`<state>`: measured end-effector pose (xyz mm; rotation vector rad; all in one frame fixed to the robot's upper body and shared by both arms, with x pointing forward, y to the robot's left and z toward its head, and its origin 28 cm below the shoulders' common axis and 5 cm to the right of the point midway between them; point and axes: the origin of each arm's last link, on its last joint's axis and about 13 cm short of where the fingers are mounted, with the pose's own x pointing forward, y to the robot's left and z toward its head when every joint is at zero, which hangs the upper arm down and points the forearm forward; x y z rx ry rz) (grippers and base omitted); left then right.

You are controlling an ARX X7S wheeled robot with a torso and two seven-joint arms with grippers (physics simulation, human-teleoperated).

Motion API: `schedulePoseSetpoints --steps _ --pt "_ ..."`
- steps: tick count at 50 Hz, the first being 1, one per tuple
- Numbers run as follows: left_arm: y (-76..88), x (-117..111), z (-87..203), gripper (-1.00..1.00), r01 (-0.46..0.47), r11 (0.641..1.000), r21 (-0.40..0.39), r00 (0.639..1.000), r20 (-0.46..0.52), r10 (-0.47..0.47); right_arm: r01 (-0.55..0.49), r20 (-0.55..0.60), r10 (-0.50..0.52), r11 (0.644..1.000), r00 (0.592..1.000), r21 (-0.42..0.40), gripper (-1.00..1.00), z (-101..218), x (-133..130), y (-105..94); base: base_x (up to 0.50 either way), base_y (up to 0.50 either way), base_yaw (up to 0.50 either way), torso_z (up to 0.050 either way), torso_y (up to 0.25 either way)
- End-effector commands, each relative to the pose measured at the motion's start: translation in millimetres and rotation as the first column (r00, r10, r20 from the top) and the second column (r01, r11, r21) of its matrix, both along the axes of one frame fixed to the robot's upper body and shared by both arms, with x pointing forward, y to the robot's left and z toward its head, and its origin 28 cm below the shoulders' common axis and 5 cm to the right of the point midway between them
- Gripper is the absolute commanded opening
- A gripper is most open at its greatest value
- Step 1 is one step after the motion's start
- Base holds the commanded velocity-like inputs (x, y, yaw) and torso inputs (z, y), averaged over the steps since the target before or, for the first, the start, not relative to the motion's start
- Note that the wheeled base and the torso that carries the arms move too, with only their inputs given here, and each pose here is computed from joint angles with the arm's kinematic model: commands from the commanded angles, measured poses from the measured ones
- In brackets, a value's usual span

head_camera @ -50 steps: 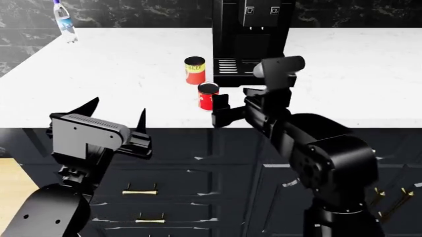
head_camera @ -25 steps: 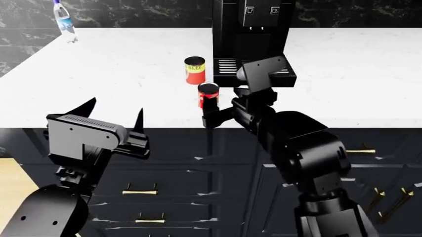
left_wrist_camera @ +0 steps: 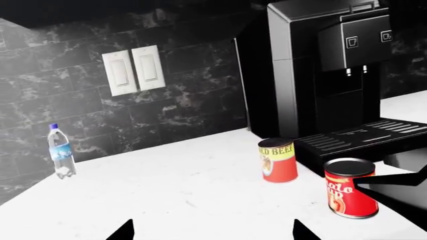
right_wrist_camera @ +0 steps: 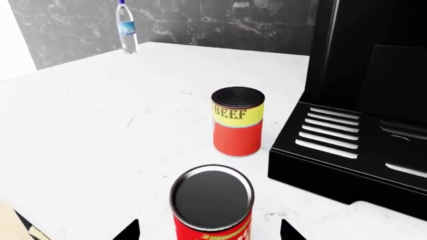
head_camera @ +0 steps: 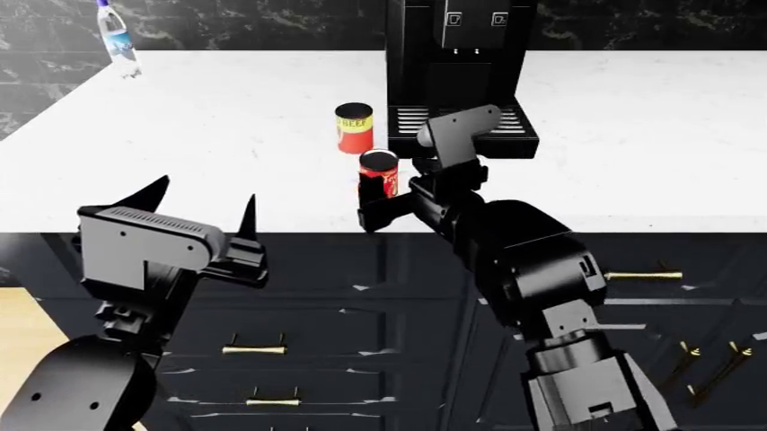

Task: Pick the cans from the counter and place them in their designated side in the cabinet.

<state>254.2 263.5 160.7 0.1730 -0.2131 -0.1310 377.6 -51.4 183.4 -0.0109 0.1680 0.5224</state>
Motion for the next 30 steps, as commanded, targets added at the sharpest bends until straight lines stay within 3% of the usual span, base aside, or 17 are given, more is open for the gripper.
schedulePoseSetpoints --steps 1,30 --pt "1.7 -1.1 -0.5 1.0 -0.007 1.0 0.001 1.0 -0.001 0.007 -0.018 -0.003 0.018 0.999 1.0 0.038 1.0 -0.5 7.3 6.2 0.0 0.0 0.0 0.0 0.0" --pt "6.2 2.3 -1.6 1.0 -0.024 1.0 -0.004 1.0 -0.006 0.024 0.017 -0.069 -0.012 0.998 0.998 0.065 1.0 -27.7 37.8 10.5 0.0 0.0 0.0 0.0 0.0"
